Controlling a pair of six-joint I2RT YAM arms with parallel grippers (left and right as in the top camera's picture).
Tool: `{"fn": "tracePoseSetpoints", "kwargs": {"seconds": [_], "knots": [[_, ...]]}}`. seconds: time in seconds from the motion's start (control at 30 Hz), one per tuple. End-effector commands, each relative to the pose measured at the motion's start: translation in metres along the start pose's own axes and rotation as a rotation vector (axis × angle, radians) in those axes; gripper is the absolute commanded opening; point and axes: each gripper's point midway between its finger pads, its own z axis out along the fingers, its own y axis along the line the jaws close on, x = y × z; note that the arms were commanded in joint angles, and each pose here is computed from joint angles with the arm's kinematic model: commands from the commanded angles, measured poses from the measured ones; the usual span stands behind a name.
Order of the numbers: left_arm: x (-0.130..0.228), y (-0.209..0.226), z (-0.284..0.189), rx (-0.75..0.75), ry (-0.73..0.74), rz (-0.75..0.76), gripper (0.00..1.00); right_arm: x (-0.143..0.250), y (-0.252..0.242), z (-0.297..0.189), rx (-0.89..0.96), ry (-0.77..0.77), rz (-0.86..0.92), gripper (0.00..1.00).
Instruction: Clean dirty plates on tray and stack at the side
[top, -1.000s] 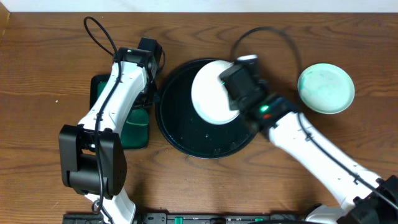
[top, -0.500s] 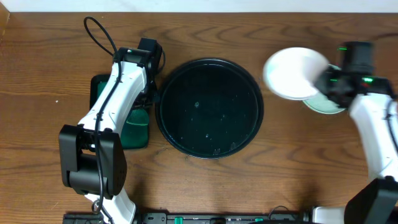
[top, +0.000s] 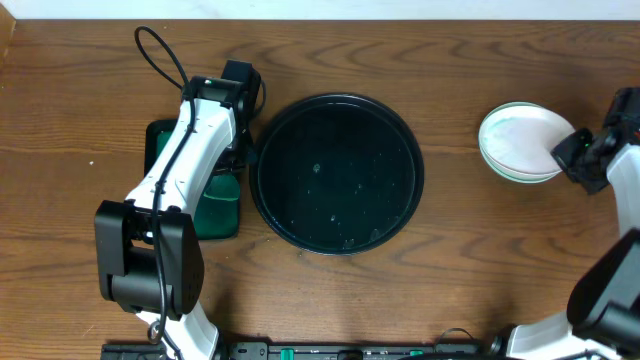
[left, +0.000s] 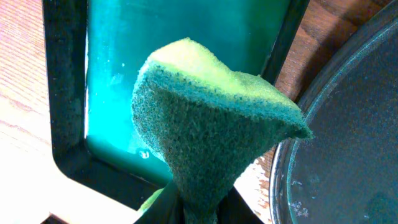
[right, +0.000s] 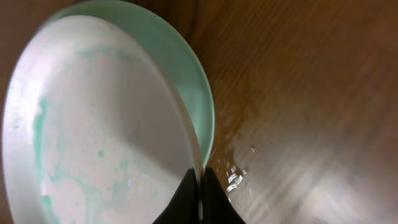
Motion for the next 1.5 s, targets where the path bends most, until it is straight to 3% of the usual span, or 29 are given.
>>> {"fn": "tracePoseSetpoints", "kwargs": {"seconds": [0.0, 0.17, 0.2, 0.27, 0.4, 0.53, 0.73, 0.9, 1.1, 1.23, 1.3, 1.37, 1.47], "knots": [[0.002, 0.003, 0.005, -0.014, 0.016, -0.001, 0.16, 0.005, 0.003, 0.018, -0.010, 0.034, -0.005, 0.01], [0.002, 0.002, 0.005, -0.014, 0.016, 0.000, 0.16, 0.004, 0.004, 0.035, -0.006, 0.043, 0.012, 0.03], [0.002, 0.003, 0.005, -0.014, 0.016, -0.001, 0.16, 0.004, 0.004, 0.036, -0.008, 0.042, 0.012, 0.08], [0.002, 0.002, 0.005, -0.014, 0.016, 0.000, 0.16, 0.001, 0.007, 0.036, -0.023, 0.031, 0.012, 0.38], [0.002, 0.002, 0.005, -0.014, 0.015, -0.001, 0.16, -0.004, 0.026, 0.029, -0.112, 0.033, 0.006, 0.65], [0.001, 0.002, 0.005, -0.013, 0.012, 0.008, 0.13, -0.010, 0.061, 0.003, -0.269, 0.054, -0.056, 0.69], [-0.011, 0.008, 0.008, 0.003, -0.014, -0.009, 0.12, -0.006, 0.085, -0.041, -0.326, 0.051, -0.211, 0.71], [-0.028, 0.023, 0.018, 0.018, -0.028, -0.079, 0.13, 0.020, 0.097, -0.068, -0.339, 0.070, -0.332, 0.71], [-0.025, 0.014, 0.034, 0.173, 0.073, -0.066, 0.17, 0.056, 0.116, -0.090, -0.350, 0.085, -0.471, 0.72], [-0.021, 0.009, 0.043, 0.173, 0.104, -0.050, 0.31, 0.071, 0.130, -0.099, -0.360, 0.076, -0.531, 0.73], [-0.021, 0.009, 0.044, 0.172, 0.104, -0.050, 0.50, 0.080, 0.135, -0.102, -0.369, 0.080, -0.561, 0.74], [-0.022, 0.010, 0.044, 0.173, 0.102, -0.041, 0.61, 0.088, 0.139, -0.105, -0.376, 0.088, -0.604, 0.89], [-0.023, 0.011, 0.042, 0.175, 0.097, -0.042, 0.63, 0.099, 0.143, -0.111, -0.386, 0.089, -0.666, 0.99]]}}
